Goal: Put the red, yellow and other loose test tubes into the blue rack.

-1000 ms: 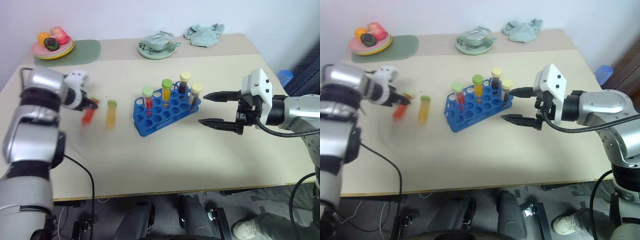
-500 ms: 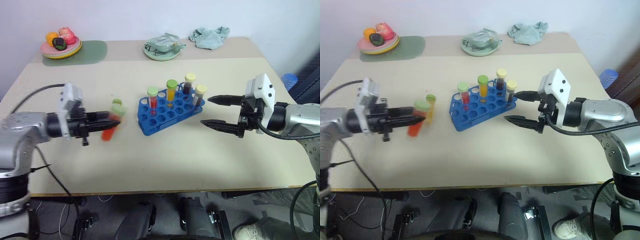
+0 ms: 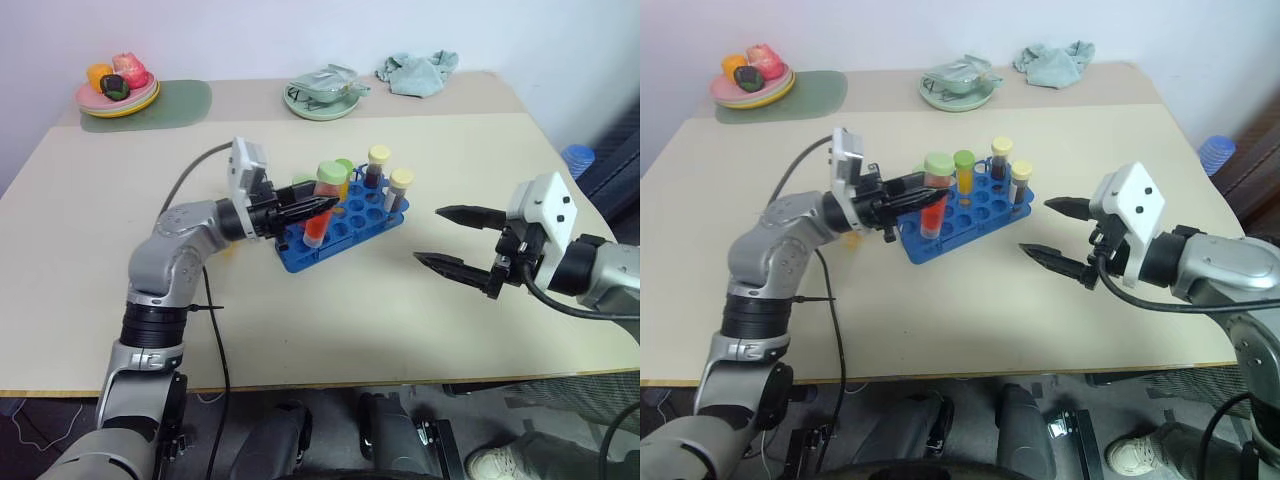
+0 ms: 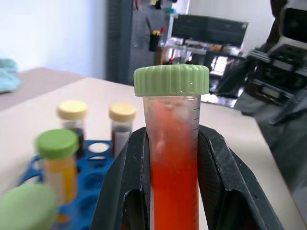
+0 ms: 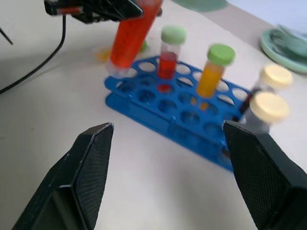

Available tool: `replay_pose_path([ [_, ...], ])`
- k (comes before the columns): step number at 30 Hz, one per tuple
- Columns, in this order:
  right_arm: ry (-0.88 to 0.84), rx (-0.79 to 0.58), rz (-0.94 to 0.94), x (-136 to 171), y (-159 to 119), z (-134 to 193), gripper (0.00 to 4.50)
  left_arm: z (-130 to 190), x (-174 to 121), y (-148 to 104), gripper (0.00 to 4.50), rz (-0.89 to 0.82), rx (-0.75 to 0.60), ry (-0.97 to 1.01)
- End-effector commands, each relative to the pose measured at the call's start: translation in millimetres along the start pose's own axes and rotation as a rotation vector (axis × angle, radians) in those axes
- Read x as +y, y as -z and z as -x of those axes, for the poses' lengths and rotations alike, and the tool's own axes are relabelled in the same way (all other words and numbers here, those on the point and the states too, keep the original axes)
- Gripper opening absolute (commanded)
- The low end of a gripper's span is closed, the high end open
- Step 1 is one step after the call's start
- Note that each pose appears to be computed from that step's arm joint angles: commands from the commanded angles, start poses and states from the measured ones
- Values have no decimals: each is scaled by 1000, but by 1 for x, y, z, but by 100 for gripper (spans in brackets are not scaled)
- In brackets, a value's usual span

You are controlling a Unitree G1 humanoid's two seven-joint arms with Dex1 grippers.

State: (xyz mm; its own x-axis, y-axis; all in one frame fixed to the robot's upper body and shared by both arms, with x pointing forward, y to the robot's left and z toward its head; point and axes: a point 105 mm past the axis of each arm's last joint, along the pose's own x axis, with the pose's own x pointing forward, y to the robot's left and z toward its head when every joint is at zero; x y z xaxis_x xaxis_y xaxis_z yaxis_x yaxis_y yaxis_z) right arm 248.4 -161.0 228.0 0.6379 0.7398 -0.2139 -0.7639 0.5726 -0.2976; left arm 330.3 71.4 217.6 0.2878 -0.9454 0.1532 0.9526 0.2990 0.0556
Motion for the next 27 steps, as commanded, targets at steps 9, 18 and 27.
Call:
replay_pose_path([
  [9, 36, -66, 36, 4, -15, 3, 371, 67, 84, -70, 72, 224, -260, -490],
  [18, -23, -100, 30, 0, -14, -13, 371, 118, 130, -26, 72, 412, 171, -1010],
  [27, -35, -114, 33, -1, -11, -18, 371, 155, 134, 7, 72, 467, 374, -1163],
])
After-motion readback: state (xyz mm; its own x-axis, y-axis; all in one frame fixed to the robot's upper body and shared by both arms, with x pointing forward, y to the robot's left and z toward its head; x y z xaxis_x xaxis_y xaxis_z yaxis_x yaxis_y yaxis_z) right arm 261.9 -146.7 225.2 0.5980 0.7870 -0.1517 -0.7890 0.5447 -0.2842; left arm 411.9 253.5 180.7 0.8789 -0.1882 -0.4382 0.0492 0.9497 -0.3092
